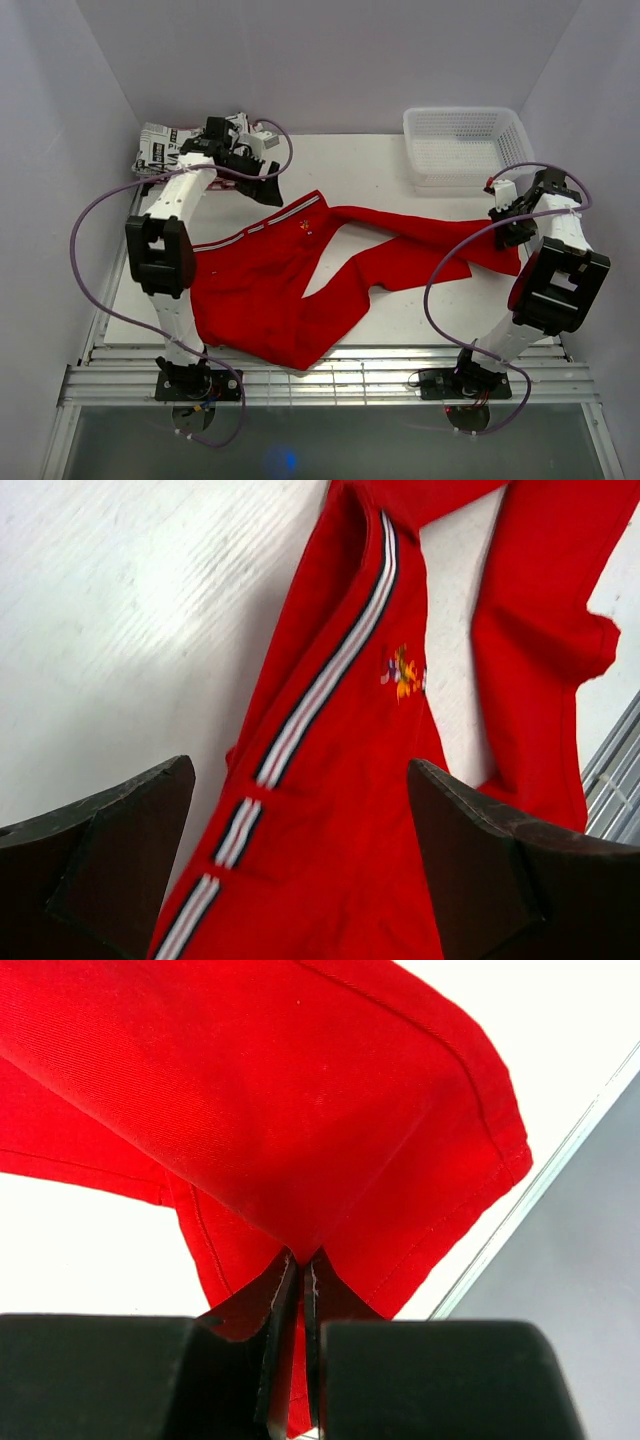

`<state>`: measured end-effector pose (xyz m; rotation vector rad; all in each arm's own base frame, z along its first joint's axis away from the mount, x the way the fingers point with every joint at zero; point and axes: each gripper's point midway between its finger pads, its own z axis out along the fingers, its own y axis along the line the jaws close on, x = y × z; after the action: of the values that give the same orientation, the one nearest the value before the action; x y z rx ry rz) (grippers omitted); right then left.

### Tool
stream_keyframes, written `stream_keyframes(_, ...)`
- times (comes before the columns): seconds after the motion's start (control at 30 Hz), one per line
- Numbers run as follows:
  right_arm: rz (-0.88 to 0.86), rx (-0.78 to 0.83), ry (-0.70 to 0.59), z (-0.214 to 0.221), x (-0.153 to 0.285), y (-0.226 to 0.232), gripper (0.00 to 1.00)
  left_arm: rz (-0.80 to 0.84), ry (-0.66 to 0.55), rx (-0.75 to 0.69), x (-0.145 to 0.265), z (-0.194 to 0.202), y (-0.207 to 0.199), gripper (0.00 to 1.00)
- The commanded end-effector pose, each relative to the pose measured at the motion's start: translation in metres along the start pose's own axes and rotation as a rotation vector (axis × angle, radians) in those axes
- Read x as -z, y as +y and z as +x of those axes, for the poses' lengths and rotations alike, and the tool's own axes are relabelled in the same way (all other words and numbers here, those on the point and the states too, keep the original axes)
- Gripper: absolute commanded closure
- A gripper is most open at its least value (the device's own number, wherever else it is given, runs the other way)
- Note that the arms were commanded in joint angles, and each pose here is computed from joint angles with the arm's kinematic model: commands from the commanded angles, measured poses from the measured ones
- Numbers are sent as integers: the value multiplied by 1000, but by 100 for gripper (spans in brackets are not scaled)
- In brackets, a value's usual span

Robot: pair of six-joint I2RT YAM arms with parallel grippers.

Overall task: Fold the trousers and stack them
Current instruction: Flatten the trousers out

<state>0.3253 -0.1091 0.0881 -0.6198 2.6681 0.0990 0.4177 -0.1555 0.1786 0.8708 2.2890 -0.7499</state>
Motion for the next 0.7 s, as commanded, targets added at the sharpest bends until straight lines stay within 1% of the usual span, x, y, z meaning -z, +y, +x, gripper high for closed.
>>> stream_keyframes(0.0, 18, 34, -59, -17, 23, -1, 92, 149, -139, -91, -4, -54, -33, 2)
stream_keyframes(0.03, 16, 33, -55, -16, 23, -1, 92, 160, -136, -93, -11, -54, -33, 2)
stream_keyframes(0.07, 17, 32, -57, -17, 23, -1, 92, 162, -122, -104, -28, -51, -33, 2)
stream_keyframes(0.17, 9, 24, -57, -16, 23, 0, 92, 167, -110, -116, -51, -48, -37, 2)
stream_keyframes(0.2, 7, 24, -59, -17, 23, 1, 92, 162, -86, -102, -62, -39, -33, 2)
stream_keyframes(0.33, 6, 20, -56, -16, 21, 0, 92, 178, -55, -98, -84, -27, -36, 3)
stream_keyframes(0.4, 10, 21, -49, -15, 21, -1, 92, 178, -35, -88, -94, -19, -36, 5)
stream_keyframes(0.47, 14, 23, -44, -14, 21, -1, 92, 157, -27, -80, -97, -17, -32, 11)
stream_keyframes(0.5, 16, 29, -42, -11, 20, 0, 92, 97, -15, -69, -102, -9, -20, 17)
stream_keyframes(0.6, 16, 28, -37, -9, 19, 1, 92, 45, -31, -71, -102, -10, -13, 21)
stream_keyframes(0.67, 20, 28, -39, -10, 21, 1, 92, 49, -31, -63, -102, -10, -15, 33)
